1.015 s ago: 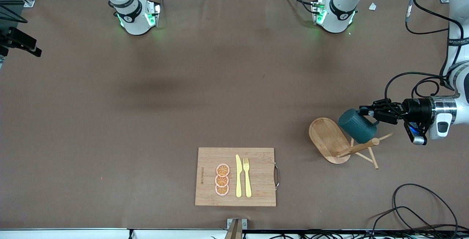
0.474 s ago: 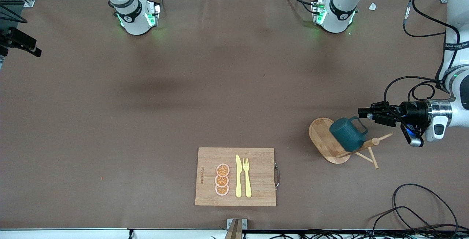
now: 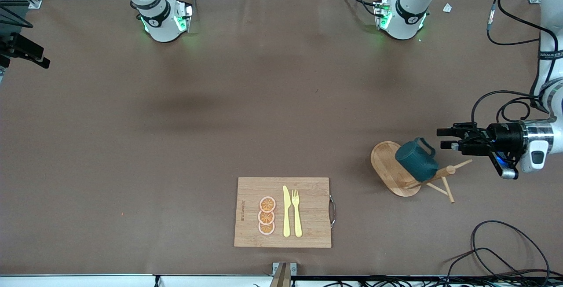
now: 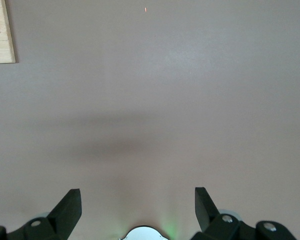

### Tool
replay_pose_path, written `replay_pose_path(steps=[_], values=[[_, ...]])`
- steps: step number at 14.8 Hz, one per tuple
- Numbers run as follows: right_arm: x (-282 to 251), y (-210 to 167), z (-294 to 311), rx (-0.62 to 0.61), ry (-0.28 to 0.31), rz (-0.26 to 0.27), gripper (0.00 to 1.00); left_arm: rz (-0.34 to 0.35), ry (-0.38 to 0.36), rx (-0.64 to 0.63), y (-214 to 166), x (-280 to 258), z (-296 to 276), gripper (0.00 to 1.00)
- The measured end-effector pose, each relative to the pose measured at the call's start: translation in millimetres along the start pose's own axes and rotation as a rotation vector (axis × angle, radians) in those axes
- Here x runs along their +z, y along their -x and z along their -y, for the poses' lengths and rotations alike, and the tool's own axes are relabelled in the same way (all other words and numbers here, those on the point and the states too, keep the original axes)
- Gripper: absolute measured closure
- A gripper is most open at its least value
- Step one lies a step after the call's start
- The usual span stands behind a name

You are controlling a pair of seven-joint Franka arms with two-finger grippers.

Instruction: Pass cup and hang on rack

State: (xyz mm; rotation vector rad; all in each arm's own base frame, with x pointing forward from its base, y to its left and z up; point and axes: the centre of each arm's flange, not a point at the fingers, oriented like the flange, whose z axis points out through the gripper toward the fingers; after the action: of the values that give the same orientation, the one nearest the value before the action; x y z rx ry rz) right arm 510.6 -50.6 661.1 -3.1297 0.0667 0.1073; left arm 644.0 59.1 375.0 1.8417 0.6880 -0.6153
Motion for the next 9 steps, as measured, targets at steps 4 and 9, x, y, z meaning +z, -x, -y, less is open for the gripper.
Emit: replay_pose_path(steps=[4, 9], values=[[1, 1, 1, 0.032, 0.0, 0.008, 0.0, -0.058, -0.084, -0.031, 41, -29, -41, 0.0], [1, 1, 4, 0.039, 0.001, 0.009, 0.0, -0.179, -0.271, 0.008, 89, -54, -73, 0.0]])
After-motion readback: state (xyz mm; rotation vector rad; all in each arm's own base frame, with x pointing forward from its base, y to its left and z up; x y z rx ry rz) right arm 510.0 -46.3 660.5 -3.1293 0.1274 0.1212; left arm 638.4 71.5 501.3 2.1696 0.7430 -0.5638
